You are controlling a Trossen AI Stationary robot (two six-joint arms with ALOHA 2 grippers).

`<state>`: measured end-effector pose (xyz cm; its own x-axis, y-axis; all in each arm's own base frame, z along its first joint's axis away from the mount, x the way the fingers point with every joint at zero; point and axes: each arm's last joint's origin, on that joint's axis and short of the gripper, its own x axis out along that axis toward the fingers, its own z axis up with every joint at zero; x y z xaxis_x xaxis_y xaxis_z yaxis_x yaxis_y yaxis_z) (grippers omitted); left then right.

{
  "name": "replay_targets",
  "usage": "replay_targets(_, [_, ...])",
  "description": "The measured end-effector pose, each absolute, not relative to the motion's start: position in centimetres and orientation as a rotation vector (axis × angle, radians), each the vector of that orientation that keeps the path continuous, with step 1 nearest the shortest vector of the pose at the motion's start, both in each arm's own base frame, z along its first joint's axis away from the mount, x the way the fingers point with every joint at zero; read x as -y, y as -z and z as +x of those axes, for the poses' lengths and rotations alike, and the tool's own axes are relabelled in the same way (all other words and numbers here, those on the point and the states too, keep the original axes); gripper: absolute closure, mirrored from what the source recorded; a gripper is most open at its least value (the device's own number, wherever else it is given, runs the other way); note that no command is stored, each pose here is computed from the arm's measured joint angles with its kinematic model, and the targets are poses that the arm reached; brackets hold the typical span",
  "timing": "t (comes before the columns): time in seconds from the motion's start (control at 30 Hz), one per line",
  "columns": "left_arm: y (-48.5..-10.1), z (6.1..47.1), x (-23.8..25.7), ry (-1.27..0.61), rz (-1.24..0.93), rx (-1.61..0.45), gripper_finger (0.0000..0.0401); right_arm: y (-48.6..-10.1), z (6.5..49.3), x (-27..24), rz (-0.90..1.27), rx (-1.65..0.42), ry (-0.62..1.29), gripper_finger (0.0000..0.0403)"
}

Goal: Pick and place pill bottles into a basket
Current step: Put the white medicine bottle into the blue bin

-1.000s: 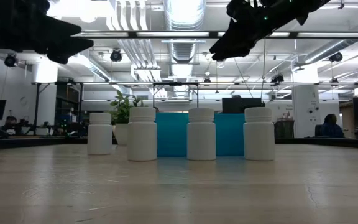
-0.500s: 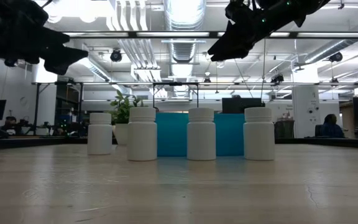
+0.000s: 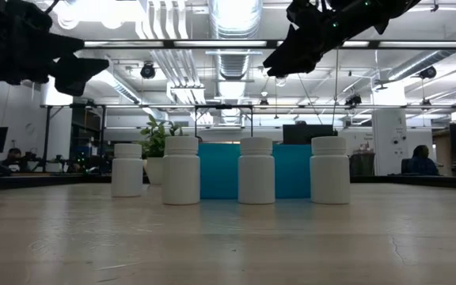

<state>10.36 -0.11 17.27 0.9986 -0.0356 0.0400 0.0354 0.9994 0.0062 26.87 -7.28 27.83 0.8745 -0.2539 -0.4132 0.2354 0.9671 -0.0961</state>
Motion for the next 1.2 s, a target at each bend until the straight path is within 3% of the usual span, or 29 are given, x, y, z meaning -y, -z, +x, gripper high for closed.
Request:
replay_targets(0.6, [-17.2,10.1,0.1,0.035,0.012,0.059,0.0106,-27.0,27.2,7.5,-0.025,-0.461,0.262,0.0074])
replay_targets(1.2, [-16.7,10.5,0.1,0.035,0.010,-0.004,0.0106,-27.9,34.2,12.7,0.018,-0.691,0.213,0.0074])
